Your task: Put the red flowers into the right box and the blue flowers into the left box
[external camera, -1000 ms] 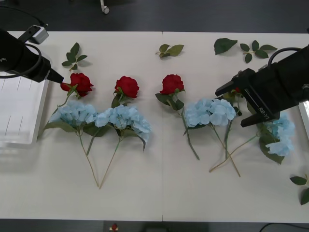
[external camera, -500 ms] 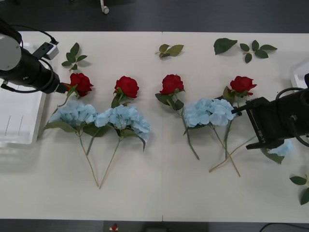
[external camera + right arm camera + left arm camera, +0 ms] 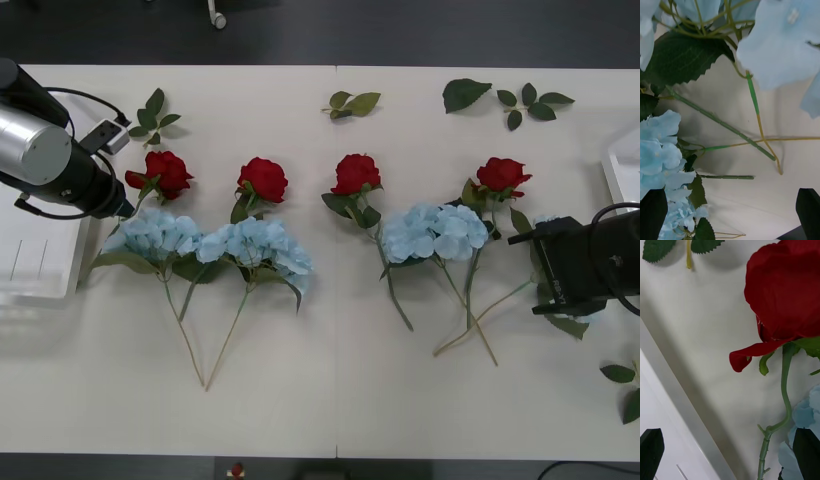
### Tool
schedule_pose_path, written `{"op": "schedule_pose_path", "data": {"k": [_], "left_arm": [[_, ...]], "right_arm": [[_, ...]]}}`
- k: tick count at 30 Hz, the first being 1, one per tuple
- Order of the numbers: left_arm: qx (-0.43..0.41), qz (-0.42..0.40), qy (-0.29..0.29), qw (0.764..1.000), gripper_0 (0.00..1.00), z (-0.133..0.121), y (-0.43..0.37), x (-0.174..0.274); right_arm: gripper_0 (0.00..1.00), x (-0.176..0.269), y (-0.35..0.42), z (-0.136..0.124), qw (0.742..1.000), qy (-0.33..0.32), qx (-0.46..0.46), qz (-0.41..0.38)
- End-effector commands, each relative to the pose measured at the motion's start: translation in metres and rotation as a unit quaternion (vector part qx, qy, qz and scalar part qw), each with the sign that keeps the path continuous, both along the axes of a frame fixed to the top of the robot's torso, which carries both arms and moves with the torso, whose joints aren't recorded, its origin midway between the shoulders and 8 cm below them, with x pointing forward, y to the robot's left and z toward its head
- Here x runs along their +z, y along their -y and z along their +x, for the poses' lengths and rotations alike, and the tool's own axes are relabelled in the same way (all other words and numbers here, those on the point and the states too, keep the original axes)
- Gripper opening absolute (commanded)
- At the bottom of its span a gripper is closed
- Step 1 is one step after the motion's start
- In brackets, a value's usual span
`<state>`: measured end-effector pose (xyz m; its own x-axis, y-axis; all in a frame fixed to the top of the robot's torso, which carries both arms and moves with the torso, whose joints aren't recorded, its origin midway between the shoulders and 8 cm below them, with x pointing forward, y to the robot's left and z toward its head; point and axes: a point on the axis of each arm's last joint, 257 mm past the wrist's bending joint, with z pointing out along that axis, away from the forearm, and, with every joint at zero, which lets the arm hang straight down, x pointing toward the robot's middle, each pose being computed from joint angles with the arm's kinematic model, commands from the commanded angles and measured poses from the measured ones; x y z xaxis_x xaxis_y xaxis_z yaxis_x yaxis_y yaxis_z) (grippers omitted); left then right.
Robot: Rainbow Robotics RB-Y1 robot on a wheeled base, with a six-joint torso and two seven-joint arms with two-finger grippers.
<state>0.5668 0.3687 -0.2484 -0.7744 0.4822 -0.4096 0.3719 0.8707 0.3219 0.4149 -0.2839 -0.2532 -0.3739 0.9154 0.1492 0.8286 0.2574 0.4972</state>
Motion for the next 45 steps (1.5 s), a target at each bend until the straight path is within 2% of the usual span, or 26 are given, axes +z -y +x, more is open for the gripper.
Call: {"op": "schedule_pose_path", "data": {"k": [1,10,26,27,28,29,30,40,41,45], "left_arm": [[0.004,-0.015,0.006,1.000,1.00,0.005,0.015,-0.001],[-0.009,-0.017,-0.008,1.000,1.00,0.001,0.035,-0.019],[0.016,-0.027,-0.020,0.999,0.99,0.004,0.035,-0.037],[0.017,-0.029,-0.020,0.999,0.85,0.003,0.035,-0.037],[0.017,-0.029,-0.020,0.999,0.58,0.004,0.036,-0.037],[0.017,-0.029,-0.022,0.999,0.18,0.002,0.036,-0.038],[0.016,-0.029,-0.022,0.999,0.00,0.002,0.036,-0.038],[0.015,-0.031,-0.021,0.999,0.00,0.003,0.037,-0.038],[0.015,-0.031,-0.022,0.999,0.00,0.002,0.037,-0.038],[0.009,-0.030,-0.011,0.999,0.00,0.007,0.041,-0.030]], "right_arm": [[1.00,-0.002,0.006,0.008,0.997,0.028,0.059,-0.037],[1.00,-0.035,0.026,0.014,0.990,0.051,0.108,-0.077],[1.00,-0.056,0.037,0.042,0.991,0.050,0.097,-0.081],[1.00,-0.057,0.038,0.043,0.990,0.048,0.099,-0.085],[1.00,-0.059,0.037,0.045,0.989,0.047,0.104,-0.090],[1.00,-0.062,0.038,0.046,0.989,0.045,0.105,-0.094],[1.00,-0.064,0.038,0.048,0.988,0.045,0.107,-0.097],[1.00,-0.071,0.042,0.049,0.989,0.043,0.104,-0.100],[0.98,-0.072,0.043,0.049,0.989,0.042,0.102,-0.101],[0.79,-0.073,0.045,0.049,0.989,0.041,0.102,-0.101]]}}
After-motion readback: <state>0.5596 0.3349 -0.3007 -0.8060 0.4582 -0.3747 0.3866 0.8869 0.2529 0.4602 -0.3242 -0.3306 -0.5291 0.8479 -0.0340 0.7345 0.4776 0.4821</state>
